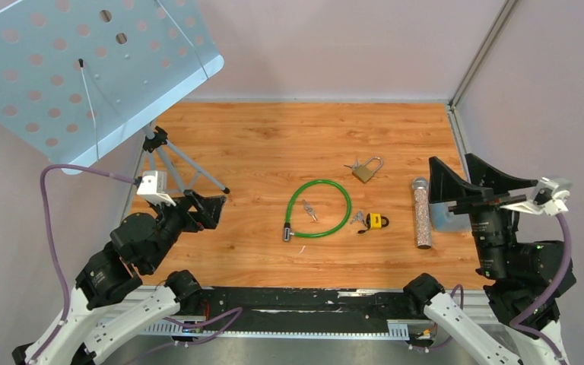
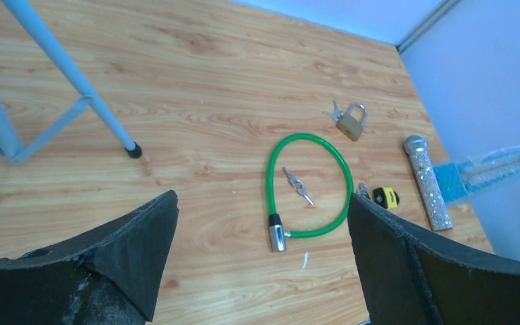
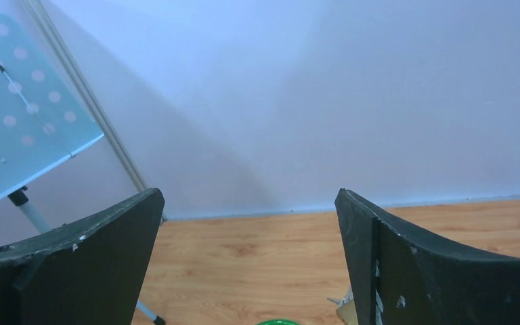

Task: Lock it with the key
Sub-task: Reset both arms

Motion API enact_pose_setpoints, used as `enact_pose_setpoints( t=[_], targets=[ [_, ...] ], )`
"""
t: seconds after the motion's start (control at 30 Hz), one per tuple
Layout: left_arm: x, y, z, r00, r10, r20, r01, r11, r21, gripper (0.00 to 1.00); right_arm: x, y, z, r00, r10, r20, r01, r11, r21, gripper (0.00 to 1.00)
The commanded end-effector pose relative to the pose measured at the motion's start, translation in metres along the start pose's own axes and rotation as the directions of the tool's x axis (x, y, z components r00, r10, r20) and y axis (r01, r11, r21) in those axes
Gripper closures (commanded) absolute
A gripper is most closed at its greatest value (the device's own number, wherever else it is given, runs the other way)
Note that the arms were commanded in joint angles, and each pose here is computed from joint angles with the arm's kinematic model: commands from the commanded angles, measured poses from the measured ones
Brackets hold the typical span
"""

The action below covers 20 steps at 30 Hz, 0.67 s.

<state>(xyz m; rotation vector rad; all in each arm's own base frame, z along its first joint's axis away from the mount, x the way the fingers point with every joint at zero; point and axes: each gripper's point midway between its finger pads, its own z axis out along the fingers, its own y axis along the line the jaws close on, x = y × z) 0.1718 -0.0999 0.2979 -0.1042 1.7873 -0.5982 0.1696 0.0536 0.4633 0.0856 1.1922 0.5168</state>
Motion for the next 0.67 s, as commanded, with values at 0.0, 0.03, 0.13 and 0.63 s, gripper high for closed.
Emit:
enact_pose_setpoints(
  t=[0.0,0.03,0.13,0.63],
  targets=[
    [-0.022,0.012,-0.012,0.998,0.036,0.053,-0.033,0.998,-0.060,0.00,-0.018,-0.015,-0.002,0.996,-0.016,0.088,0.009,0.997,0.076,0.00],
    [-0.023,0.012,-0.013,0.998,0.037,0.055,-0.034,0.998,-0.059,0.00,-0.021,-0.016,-0.003,0.995,-0.013,0.096,0.005,0.997,0.082,0.00],
    [-0.027,0.012,-0.016,0.997,0.034,0.068,-0.030,0.998,-0.054,0.00,-0.026,-0.019,-0.006,0.993,-0.010,0.114,-0.001,0.995,0.097,0.00],
    [-0.028,0.015,-0.016,0.997,0.025,0.074,-0.020,0.997,-0.071,0.00,-0.040,-0.027,-0.020,0.986,0.016,0.168,-0.037,0.992,0.122,0.00]
  ],
)
